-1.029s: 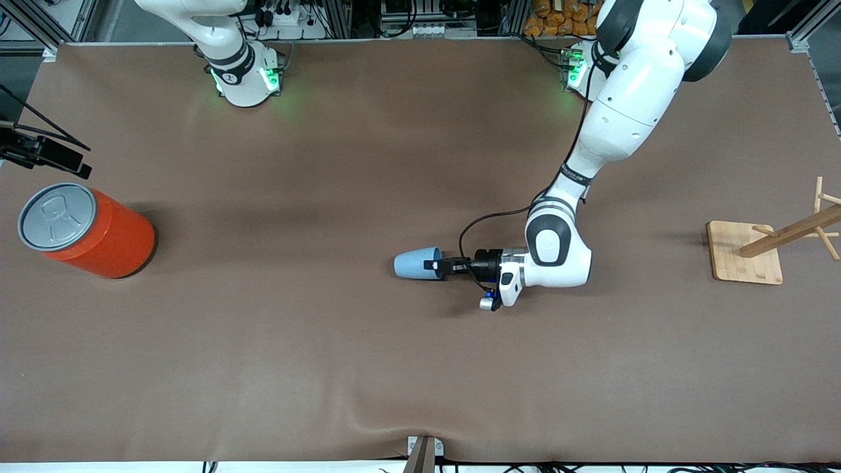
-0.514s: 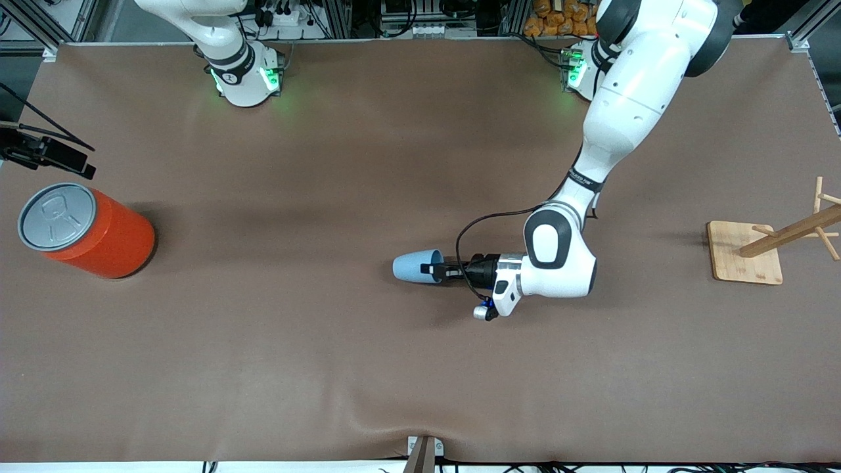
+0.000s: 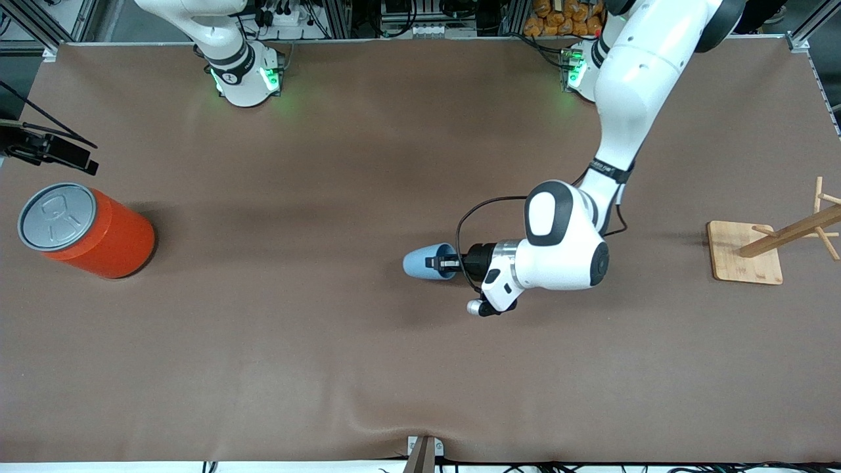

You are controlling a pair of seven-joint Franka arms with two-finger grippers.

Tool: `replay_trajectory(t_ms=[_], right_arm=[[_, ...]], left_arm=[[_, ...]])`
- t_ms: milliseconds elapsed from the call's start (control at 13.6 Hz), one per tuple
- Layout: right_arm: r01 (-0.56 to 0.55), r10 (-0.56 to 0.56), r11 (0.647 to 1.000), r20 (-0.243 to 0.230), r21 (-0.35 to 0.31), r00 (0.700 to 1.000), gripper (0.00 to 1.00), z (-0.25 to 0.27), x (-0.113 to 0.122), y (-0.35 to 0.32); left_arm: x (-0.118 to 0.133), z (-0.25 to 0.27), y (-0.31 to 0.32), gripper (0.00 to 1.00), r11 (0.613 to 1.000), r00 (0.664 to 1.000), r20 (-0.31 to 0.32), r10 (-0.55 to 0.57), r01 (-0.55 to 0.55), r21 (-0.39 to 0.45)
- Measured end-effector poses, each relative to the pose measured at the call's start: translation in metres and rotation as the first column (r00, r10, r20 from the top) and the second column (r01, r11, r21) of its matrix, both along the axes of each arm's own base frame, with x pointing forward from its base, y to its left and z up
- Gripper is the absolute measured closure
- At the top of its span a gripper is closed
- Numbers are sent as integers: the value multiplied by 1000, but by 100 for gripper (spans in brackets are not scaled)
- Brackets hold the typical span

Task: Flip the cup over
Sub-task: 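Carry the cup with the left gripper toward the wooden stand, tilting it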

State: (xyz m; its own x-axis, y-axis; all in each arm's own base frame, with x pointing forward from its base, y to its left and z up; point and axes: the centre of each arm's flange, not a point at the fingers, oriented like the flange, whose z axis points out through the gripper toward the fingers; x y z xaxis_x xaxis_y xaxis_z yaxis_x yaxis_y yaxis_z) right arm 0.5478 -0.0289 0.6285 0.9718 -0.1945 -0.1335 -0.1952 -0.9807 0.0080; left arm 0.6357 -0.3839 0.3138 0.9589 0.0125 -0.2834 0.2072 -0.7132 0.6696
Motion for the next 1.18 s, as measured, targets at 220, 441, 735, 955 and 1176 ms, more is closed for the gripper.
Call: replay_trajectory(t_ms=[220,441,735,955,1176], right_arm=[[-16,16,1000,-17,0,1000,0,-11,7,9],[-31,31,1000,-5,-1,1000,0,-14,12,18],[-35,35,999,15,-2,999,0,-13,14,21],[-38,38,999,21,-3,999,0,-13,15,24],[-38,38,999,24,-3,999,0,-13,16,24]], left_arm=[[-2,27,14,95,982,994,65,-91,79,169],[0,58,48,95,920,976,116,-185,130,370],[-11,80,107,95,859,971,123,-207,120,497],[-13,70,153,95,772,963,118,-243,118,625],[-8,42,195,95,731,966,120,-228,89,676]])
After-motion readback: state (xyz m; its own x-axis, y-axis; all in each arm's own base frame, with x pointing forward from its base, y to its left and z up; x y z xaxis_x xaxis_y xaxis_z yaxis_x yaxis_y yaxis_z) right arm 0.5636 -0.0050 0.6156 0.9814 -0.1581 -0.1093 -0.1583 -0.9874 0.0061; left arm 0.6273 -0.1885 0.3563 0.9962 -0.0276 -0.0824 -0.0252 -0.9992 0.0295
